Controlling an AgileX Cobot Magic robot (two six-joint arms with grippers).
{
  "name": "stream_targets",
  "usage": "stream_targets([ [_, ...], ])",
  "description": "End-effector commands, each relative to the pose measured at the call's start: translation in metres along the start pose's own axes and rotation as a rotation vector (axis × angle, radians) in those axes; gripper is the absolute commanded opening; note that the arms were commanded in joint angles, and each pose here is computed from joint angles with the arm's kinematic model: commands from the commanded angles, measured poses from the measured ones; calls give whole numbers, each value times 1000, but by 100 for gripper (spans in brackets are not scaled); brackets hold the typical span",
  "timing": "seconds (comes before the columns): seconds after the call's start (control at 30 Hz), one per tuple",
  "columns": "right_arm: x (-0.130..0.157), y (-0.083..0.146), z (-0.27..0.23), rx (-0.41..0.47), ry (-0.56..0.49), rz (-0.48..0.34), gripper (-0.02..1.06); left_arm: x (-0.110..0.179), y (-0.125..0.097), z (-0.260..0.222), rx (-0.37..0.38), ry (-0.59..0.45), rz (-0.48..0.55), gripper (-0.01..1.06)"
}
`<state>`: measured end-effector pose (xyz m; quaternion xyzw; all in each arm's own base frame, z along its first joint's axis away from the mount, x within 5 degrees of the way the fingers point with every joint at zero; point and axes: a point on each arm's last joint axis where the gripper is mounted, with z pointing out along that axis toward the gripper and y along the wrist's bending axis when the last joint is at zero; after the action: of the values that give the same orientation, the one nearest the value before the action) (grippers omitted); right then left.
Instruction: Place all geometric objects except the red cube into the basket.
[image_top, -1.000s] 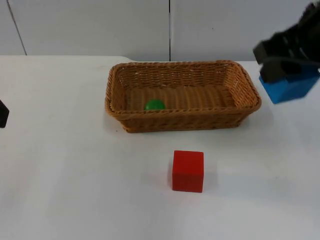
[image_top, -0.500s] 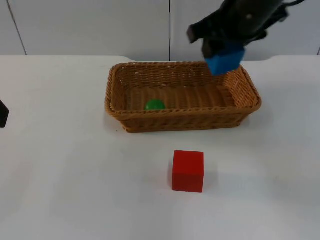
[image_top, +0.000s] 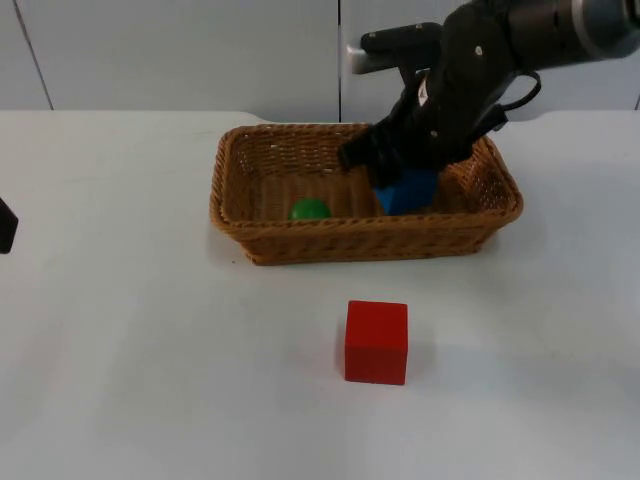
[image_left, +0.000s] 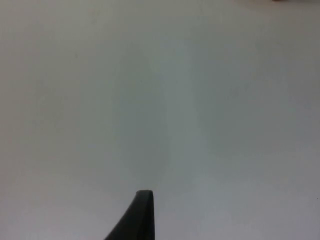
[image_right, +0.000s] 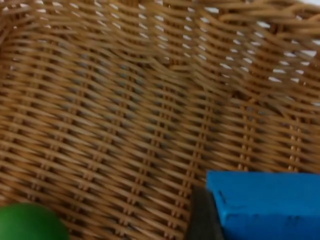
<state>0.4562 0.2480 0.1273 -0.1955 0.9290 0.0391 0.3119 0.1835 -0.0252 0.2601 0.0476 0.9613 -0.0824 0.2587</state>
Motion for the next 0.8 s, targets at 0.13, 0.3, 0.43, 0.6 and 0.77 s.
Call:
stream_targets([
  [0.13, -4, 2, -4, -7, -9, 14, 88, 0, 1, -1, -4, -23, -7, 105],
  [0.3, -10, 1, -16, -2, -15, 15, 105, 0, 1, -1, -4, -23, -7, 105],
  [0.43, -27, -2, -45, -2, -62, 23, 105, 0, 1, -1, -5, -25, -7, 105],
  [0.6, -52, -9, -111, 10, -119, 41, 105, 0, 1, -1, -3, -25, -8, 105],
  [0.77, -61, -18, -175, 36, -111, 28, 105, 0, 1, -1, -3, -25, -8, 105],
])
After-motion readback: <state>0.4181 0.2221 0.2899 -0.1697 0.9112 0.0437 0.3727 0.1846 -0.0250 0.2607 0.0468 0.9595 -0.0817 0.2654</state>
